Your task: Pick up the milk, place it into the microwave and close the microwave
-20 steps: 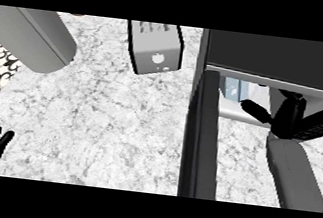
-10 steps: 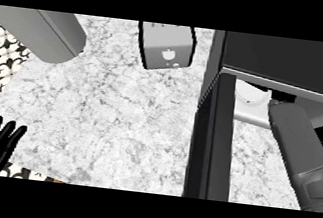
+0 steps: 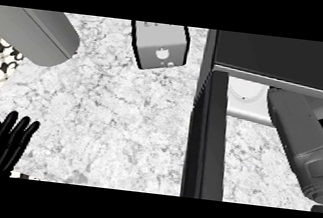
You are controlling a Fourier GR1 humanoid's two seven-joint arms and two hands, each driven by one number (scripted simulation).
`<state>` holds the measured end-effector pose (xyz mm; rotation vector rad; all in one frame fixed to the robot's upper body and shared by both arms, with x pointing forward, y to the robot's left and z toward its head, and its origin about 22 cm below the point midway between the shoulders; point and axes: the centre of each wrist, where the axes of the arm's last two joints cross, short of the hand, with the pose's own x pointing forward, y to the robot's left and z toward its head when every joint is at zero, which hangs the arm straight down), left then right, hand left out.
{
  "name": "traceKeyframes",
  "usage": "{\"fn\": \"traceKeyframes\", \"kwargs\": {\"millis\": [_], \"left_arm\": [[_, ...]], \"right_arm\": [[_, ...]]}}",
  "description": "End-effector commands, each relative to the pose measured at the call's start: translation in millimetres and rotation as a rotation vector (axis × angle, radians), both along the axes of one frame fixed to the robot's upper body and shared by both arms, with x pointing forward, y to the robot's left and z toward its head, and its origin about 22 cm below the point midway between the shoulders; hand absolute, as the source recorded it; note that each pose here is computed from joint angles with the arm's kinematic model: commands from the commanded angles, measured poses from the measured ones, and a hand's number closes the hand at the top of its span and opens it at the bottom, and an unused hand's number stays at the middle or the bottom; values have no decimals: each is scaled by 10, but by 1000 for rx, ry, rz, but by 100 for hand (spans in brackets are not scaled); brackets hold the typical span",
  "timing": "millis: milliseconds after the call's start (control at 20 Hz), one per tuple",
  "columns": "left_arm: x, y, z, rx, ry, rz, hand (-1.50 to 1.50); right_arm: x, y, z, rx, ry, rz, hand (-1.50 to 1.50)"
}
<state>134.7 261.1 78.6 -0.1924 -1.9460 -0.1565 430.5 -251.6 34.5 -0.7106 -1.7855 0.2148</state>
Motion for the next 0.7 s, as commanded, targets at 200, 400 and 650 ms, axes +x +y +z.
{"fn": "traceKeyframes", "kwargs": {"millis": [200, 400, 650], "left_arm": [[-11, -111, -44, 4, -1, -4, -150], [2, -196, -61, 13, 17, -14, -150], [-37, -220, -50, 8, 15, -34, -150]], "right_arm": [[38, 48, -19, 83, 28, 25, -150], [59, -82, 49, 81, 12, 17, -150], [-45, -146, -149, 115, 19, 76, -150]]}}
